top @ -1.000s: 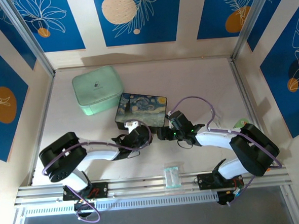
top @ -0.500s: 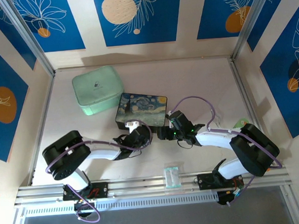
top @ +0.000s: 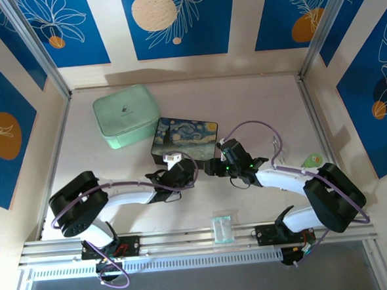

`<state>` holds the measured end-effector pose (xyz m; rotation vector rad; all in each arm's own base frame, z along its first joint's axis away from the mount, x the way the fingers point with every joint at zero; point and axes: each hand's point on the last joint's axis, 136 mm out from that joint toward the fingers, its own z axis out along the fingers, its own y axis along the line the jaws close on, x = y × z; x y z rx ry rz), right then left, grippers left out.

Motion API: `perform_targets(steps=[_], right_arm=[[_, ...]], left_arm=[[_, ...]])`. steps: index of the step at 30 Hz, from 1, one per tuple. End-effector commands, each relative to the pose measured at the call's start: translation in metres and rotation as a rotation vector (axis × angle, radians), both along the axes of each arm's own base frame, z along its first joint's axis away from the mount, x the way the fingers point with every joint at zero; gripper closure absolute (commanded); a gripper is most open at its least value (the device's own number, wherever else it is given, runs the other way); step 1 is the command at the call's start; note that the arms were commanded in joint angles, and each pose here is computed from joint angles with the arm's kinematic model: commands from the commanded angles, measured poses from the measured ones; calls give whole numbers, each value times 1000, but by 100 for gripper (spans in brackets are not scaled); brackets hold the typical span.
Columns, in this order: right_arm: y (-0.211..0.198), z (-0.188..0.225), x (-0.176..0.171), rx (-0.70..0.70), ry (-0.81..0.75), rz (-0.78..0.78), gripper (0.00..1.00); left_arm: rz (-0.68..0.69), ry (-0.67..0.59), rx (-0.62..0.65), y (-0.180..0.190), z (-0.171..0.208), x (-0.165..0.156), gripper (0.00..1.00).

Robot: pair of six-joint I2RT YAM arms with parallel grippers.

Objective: Unlock a padlock with a key

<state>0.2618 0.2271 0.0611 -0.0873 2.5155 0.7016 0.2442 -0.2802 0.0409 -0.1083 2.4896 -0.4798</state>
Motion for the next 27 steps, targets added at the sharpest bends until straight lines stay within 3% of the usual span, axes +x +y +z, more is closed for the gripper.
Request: perform_targets(steps=[1,7,12,17,22,27], right_arm=[[-4,9,4,7,-3,-31,46],[-5,10,5,7,0,-43,46],[-7,15,8,12,-11,-49,46],[-7,14,6,19,-6,-50,46],[-8,11,6,24,-7,-55,47],[-9,5,5,30,4,-62,47]], left_arm=[[-45,70,241,38,-17,-14,85],[-66,135,202,43,-26,-16,85],[-79,144,226,47,-25,-15,81],[-73,123,157,37,-23,-11,79],[-106,77,11,10,-16,-7,74],[-72,73,14,12,-16,-6,64]])
